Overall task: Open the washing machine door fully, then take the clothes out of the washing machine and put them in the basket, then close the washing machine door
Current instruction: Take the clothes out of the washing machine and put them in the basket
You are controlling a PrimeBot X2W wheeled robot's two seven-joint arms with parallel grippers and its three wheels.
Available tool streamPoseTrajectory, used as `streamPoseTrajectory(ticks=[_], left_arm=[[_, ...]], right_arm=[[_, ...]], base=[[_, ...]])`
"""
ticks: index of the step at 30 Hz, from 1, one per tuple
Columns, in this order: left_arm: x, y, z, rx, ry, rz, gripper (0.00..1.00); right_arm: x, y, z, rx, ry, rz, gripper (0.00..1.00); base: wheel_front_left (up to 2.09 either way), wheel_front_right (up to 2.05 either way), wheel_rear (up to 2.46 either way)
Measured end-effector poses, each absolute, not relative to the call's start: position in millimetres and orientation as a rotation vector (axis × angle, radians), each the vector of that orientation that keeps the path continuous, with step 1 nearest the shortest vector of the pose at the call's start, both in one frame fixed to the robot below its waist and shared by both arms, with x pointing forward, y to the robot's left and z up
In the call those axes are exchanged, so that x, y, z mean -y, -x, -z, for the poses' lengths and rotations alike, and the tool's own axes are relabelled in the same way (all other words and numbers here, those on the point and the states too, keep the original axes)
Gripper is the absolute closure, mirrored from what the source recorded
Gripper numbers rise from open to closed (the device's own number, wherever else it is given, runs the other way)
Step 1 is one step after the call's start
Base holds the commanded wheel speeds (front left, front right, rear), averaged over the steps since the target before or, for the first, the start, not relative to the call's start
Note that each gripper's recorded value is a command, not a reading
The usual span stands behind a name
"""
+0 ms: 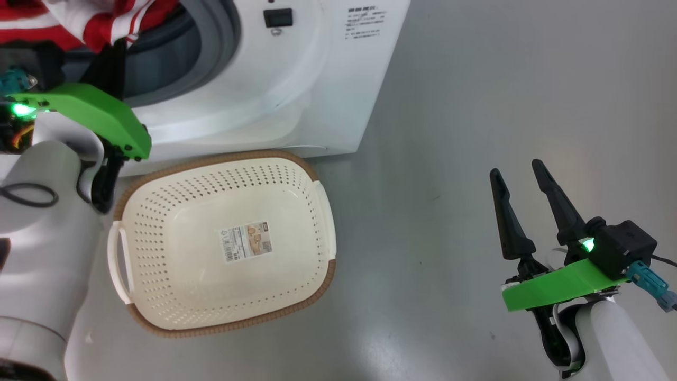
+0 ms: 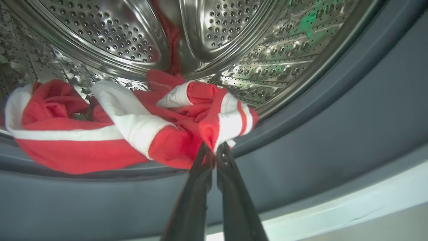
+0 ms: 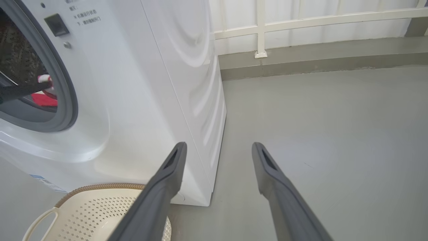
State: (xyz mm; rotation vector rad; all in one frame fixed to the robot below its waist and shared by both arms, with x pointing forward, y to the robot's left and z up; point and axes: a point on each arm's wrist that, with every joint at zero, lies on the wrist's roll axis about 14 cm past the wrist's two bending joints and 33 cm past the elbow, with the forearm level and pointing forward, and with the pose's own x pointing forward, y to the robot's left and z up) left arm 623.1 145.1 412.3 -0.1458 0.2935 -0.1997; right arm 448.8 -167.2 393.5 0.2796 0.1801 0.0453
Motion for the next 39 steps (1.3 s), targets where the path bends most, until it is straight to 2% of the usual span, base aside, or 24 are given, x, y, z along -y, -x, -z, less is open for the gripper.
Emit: streamPoseTrajectory(ticks=[21,39], left_arm=[[-170.1,-572.9,-478.4,-0.043,0.213,0.103,1.00],[-184.7,-519.8,-531.9,0.154,0.241,0.052,1.00]], right_arm=[[154.3,-440.8,-417.8,-0.135,-0.278,-0.098,0.00],[156.1,-415.0,-430.8,-0.126,-0.268,-0.102,0.00]], base=[[0.00,0.00,0.00],[0.00,0.00,0.00]])
